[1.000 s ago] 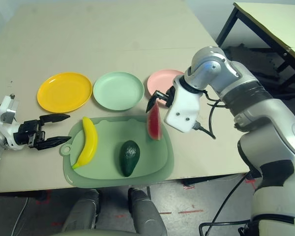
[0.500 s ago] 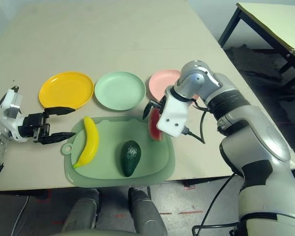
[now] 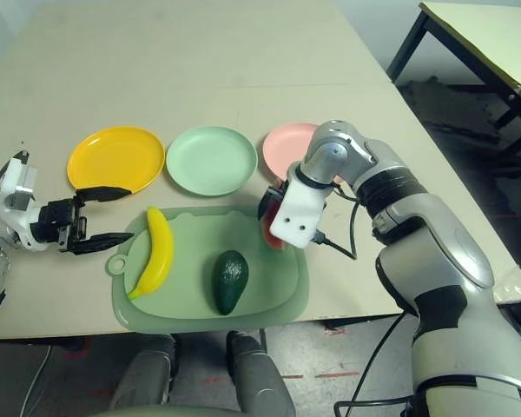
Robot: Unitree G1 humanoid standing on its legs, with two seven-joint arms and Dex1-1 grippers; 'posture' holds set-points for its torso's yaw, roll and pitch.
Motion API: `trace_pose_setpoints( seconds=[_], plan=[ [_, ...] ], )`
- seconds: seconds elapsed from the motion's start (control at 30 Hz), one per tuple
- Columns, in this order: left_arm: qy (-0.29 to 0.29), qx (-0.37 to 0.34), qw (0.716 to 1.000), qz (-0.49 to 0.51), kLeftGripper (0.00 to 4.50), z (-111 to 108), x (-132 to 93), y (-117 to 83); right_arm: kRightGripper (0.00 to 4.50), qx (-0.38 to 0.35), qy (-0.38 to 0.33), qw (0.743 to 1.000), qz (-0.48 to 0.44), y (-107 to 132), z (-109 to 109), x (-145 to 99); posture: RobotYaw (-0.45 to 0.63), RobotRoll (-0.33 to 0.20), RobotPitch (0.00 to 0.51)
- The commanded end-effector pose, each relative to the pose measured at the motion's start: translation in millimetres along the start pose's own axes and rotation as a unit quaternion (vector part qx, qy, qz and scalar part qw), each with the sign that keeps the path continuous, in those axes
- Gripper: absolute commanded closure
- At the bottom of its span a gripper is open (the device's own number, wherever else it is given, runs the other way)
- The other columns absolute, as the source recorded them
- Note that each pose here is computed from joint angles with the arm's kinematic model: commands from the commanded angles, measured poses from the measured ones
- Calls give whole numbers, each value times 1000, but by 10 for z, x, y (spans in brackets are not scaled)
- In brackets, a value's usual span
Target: Place the fruits into color-matched plates.
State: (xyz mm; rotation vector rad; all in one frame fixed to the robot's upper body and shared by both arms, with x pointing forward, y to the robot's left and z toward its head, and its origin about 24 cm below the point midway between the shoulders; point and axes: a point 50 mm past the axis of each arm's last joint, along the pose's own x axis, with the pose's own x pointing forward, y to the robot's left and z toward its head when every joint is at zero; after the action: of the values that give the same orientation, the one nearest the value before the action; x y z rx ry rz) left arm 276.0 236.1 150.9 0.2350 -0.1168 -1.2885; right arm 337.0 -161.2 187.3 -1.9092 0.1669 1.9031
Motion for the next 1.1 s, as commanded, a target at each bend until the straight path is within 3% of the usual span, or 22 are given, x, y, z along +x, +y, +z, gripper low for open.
trace_pose_setpoints(
  seconds=[0.03,0.2,0.53,0.7,0.83,1.1],
  plan=[
    [0,10,1000,5,0,29,-28,5,2415,14,-5,1000,8,38,-9,45,96,0,195],
    [0,11,1000,5,0,24,-14,29,2415,33,-6,999,7,80,-15,15,85,0,190],
    [-29,-3,999,26,0,40,0,111,2415,119,-2,992,-53,1,-36,-419,60,0,177],
    [-20,-4,999,48,0,30,33,158,2415,192,54,974,-112,-95,-280,-585,57,0,174],
    [7,-3,997,80,0,48,117,219,2415,240,161,947,-140,-54,-516,-554,69,0,174],
    [33,12,991,130,0,136,205,236,2415,300,243,904,-183,-41,-702,-479,96,0,177]
  ],
)
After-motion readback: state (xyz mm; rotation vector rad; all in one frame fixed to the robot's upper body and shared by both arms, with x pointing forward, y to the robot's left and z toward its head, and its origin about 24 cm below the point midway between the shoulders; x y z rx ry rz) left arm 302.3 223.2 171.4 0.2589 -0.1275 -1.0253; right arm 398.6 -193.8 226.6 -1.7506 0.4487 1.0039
